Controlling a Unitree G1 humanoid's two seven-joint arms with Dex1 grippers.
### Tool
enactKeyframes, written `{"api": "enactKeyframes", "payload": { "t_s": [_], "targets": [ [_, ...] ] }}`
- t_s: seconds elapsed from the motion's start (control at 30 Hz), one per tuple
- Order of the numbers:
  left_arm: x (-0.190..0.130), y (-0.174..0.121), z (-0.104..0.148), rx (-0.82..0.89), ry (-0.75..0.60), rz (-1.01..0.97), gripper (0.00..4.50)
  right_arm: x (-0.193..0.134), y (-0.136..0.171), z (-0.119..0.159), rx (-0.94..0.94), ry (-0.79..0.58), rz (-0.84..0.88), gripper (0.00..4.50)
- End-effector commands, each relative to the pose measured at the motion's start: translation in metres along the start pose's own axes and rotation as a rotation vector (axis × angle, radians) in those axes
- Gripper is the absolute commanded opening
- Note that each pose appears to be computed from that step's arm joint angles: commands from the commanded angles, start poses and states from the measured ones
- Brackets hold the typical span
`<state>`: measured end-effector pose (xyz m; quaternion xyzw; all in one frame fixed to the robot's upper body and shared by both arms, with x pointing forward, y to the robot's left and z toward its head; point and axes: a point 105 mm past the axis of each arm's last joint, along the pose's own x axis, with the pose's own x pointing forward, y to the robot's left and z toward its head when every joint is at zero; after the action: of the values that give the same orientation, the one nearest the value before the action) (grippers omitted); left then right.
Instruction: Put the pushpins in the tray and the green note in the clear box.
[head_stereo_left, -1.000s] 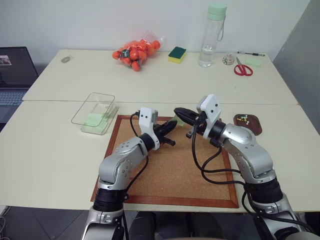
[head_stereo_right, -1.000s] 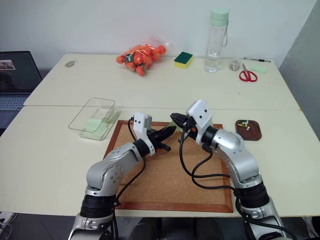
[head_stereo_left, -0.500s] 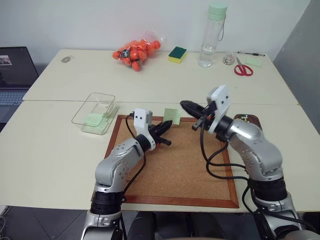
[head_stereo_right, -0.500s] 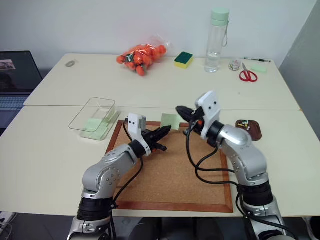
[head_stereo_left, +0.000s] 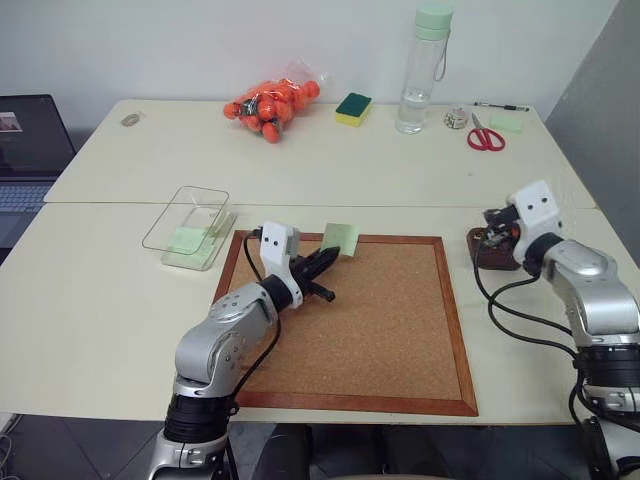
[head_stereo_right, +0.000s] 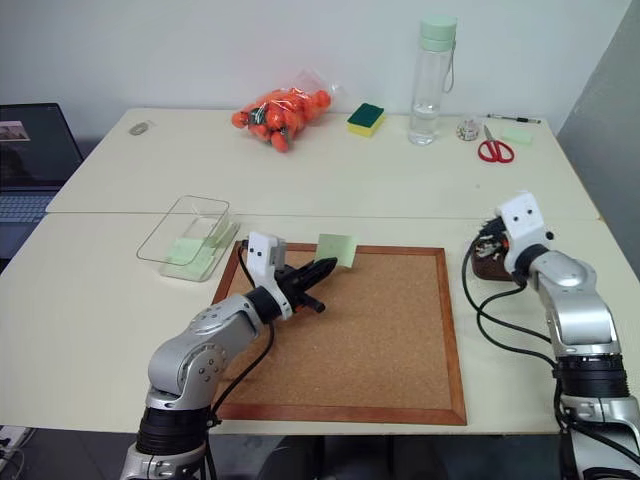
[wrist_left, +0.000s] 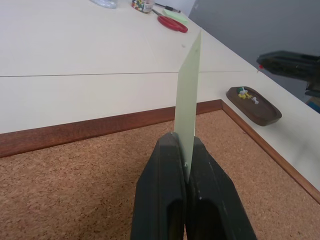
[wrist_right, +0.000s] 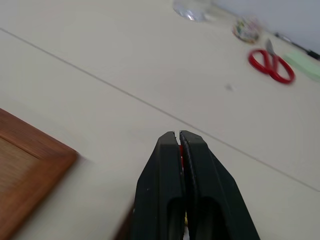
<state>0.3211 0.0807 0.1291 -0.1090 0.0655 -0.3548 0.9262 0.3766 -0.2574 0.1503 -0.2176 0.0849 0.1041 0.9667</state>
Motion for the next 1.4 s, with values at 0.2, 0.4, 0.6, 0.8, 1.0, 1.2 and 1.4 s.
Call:
{"api": "enactKeyframes", "payload": {
  "t_s": [0.2,0.4,0.6,0.8,1.0,1.2,1.4],
  "targets": [
    [-0.002,-0.007,0.011,0.037,-0.038,-0.024,0.0,-0.001,-0.022,-0.008,-0.083,0.067,-0.028,0.54],
    [-0.002,-0.006,0.011,0.038,-0.04,-0.018,0.0,-0.003,-0.023,-0.009,-0.06,0.074,-0.025,1.89],
    [-0.003,-0.005,0.013,0.043,-0.045,-0.013,0.0,-0.005,-0.024,-0.001,-0.03,0.038,-0.03,3.19],
    [-0.016,0.006,0.038,0.13,-0.093,0.064,0.0,-0.016,0.006,0.039,-0.019,-0.116,0.128,3.94],
    [-0.051,0.037,0.082,0.256,-0.125,0.259,0.0,-0.036,0.088,0.097,0.027,-0.312,0.521,3.94],
    [-0.104,0.095,0.127,0.416,-0.057,0.543,0.0,-0.04,0.156,0.142,0.056,-0.419,0.801,3.94],
    [-0.142,0.146,0.133,0.41,0.066,0.731,0.0,-0.027,0.196,0.165,0.05,-0.453,0.886,3.94]
  ]
}}
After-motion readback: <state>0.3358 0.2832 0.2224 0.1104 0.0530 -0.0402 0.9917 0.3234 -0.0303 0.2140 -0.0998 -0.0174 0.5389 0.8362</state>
